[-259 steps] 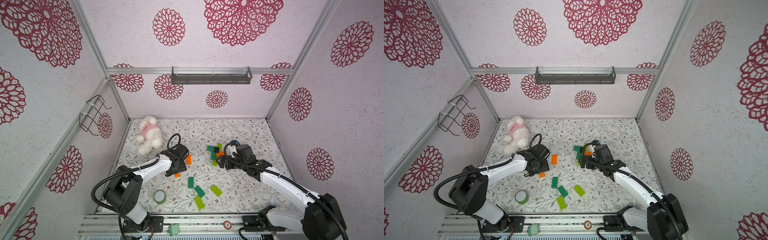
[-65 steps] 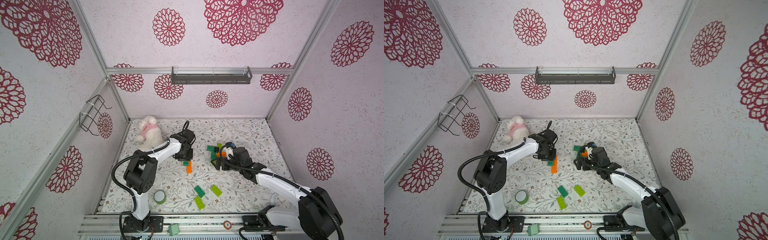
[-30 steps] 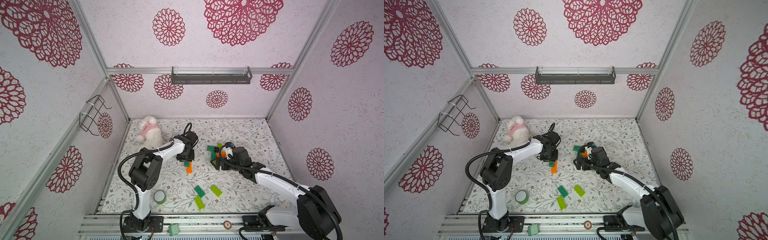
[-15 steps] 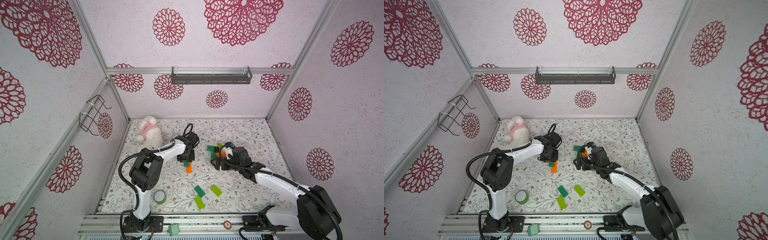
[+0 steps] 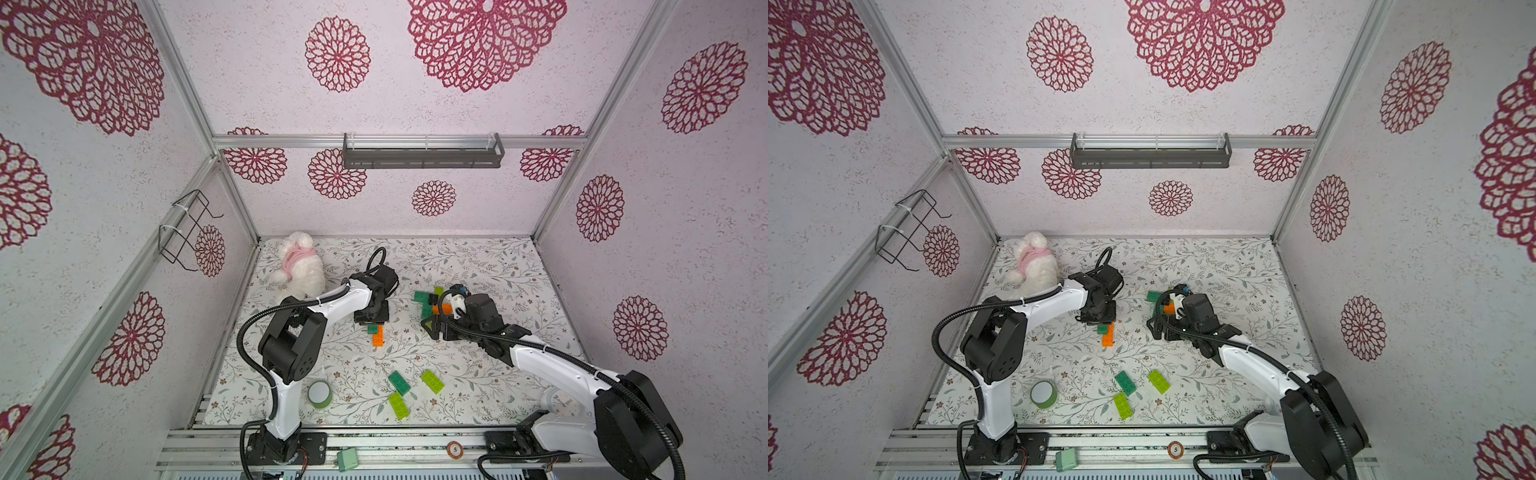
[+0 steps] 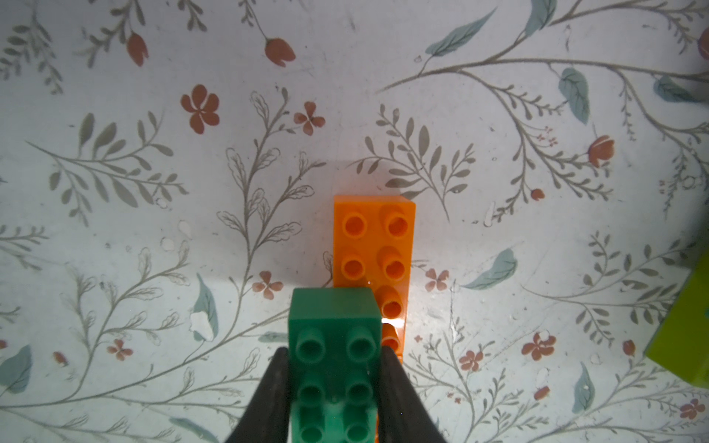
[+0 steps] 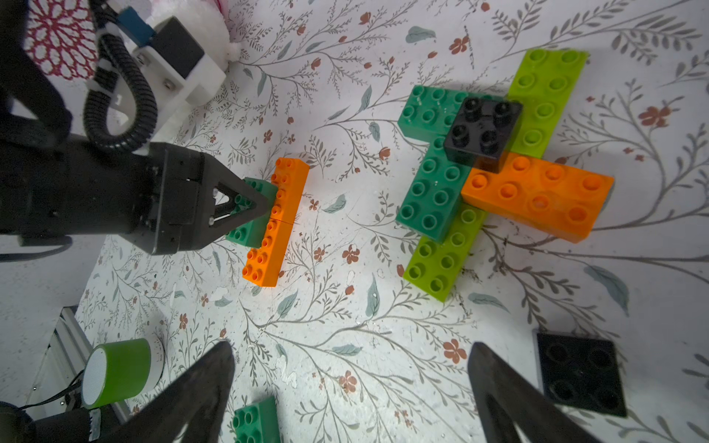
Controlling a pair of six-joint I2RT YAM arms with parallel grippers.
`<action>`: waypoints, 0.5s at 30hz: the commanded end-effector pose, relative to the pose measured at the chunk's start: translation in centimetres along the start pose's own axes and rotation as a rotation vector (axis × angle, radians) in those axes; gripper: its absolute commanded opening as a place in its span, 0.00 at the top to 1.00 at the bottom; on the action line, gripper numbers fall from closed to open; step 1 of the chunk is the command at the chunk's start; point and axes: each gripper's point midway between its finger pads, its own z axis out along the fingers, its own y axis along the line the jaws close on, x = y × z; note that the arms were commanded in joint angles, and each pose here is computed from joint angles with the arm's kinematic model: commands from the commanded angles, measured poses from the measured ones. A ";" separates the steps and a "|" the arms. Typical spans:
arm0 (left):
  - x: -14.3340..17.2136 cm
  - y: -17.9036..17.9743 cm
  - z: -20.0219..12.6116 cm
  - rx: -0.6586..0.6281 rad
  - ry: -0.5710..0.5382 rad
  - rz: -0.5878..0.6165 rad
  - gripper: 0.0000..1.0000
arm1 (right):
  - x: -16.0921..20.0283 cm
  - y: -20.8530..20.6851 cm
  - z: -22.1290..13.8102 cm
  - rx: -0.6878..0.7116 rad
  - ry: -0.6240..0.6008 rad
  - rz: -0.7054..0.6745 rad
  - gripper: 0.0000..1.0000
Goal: Assemble a small pinwheel with lego
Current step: Assemble the lego brick with the lego brick.
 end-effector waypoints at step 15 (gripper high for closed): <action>5.3 0.9 3.4 -0.083 0.121 -0.004 0.87 | -2.0 1.4 -1.0 -0.023 -0.057 -0.032 0.04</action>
